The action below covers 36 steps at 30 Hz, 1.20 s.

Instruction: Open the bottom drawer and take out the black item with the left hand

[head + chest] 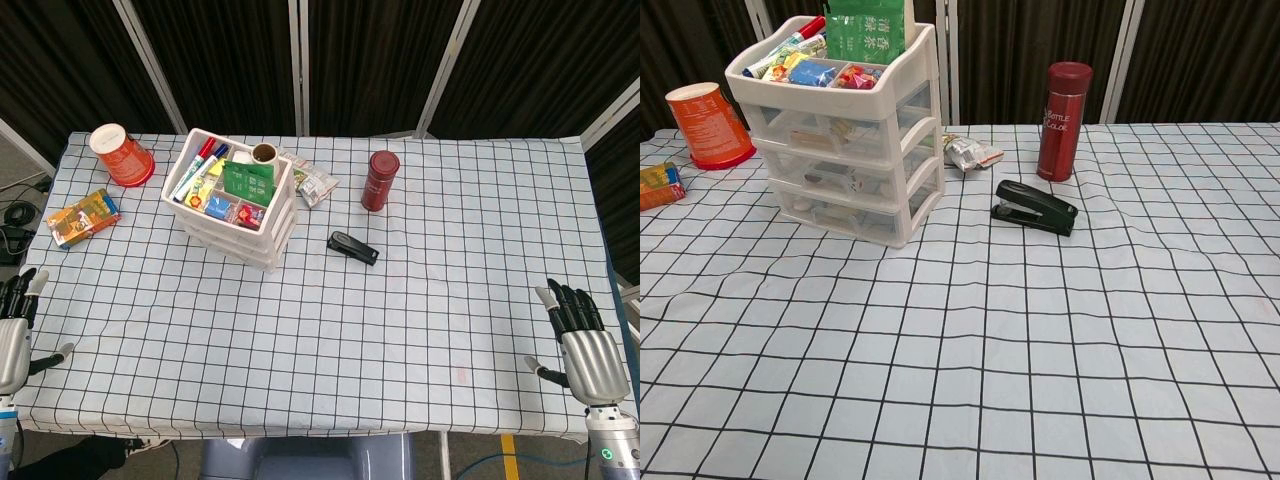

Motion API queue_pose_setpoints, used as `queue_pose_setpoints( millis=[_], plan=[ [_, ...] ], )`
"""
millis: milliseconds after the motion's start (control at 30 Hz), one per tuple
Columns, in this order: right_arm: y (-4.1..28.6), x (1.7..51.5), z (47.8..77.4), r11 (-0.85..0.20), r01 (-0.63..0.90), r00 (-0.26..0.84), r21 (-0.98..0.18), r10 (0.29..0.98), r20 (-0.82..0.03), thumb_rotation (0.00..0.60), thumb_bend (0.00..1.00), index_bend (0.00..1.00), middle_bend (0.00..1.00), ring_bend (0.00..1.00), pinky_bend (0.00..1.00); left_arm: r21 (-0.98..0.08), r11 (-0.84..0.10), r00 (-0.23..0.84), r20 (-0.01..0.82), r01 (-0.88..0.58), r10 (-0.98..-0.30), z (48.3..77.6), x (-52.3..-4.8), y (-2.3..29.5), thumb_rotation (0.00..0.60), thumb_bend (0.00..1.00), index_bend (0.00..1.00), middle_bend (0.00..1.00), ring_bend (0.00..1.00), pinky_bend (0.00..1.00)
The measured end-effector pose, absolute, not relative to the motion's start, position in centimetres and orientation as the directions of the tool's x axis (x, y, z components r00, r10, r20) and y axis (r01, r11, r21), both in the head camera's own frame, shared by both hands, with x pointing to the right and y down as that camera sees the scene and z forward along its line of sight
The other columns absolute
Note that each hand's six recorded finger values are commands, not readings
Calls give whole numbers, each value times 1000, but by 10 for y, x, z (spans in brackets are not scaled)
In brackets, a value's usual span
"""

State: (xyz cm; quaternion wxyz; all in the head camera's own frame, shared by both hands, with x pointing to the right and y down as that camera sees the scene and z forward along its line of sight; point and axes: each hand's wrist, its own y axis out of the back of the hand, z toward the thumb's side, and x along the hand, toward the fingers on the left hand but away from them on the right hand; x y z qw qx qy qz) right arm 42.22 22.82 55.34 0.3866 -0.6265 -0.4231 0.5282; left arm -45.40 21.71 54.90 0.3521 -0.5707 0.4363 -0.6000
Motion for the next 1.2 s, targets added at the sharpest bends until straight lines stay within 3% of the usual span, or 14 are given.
queue_pose_setpoints(
  millis=[467, 633, 667, 733, 767, 833, 1000, 1200],
  plan=[
    [228, 422, 551, -339, 128, 85, -932, 940, -330, 600, 24, 13, 0, 0, 0, -921, -382, -82, 388, -80, -918, 551, -449, 218, 600, 69, 0, 0, 0, 0],
    [228, 423, 552, -345, 128, 82, -930, 938, -337, 600, 24, 13, 0, 0, 0, -916, -390, -79, 397, -91, -914, 554, -448, 218, 600, 135, 0, 10, 28, 35],
    [228, 423, 552, -345, 130, 83, -930, 938, -336, 600, 24, 13, 0, 0, 0, -917, -387, -78, 394, -99, -916, 555, -447, 217, 600, 188, 0, 75, 117, 128],
    [228, 423, 551, -344, 133, 83, -930, 938, -335, 600, 23, 13, 0, 0, 0, -921, -372, -82, 382, -115, -920, 555, -445, 216, 600, 298, 0, 306, 368, 354],
    [228, 423, 551, -343, 134, 83, -930, 939, -335, 600, 23, 14, 0, 0, 0, -924, -361, -86, 373, -124, -924, 555, -444, 215, 600, 354, 0, 471, 516, 457],
    [228, 424, 550, -342, 138, 83, -929, 939, -333, 600, 24, 14, 0, 0, 0, -930, -333, -92, 349, -155, -933, 556, -440, 214, 600, 416, 0, 683, 701, 559],
    [228, 425, 550, -346, 147, 80, -927, 938, -338, 600, 24, 13, 0, 0, 0, -906, -319, -73, 351, -277, -934, 569, -424, 211, 600, 447, 0, 827, 832, 649],
    [227, 425, 548, -343, 155, 81, -926, 939, -334, 600, 24, 13, 0, 0, 0, -796, -413, -4, 462, -443, -887, 597, -399, 206, 600, 452, 20, 887, 881, 702]
  ],
)
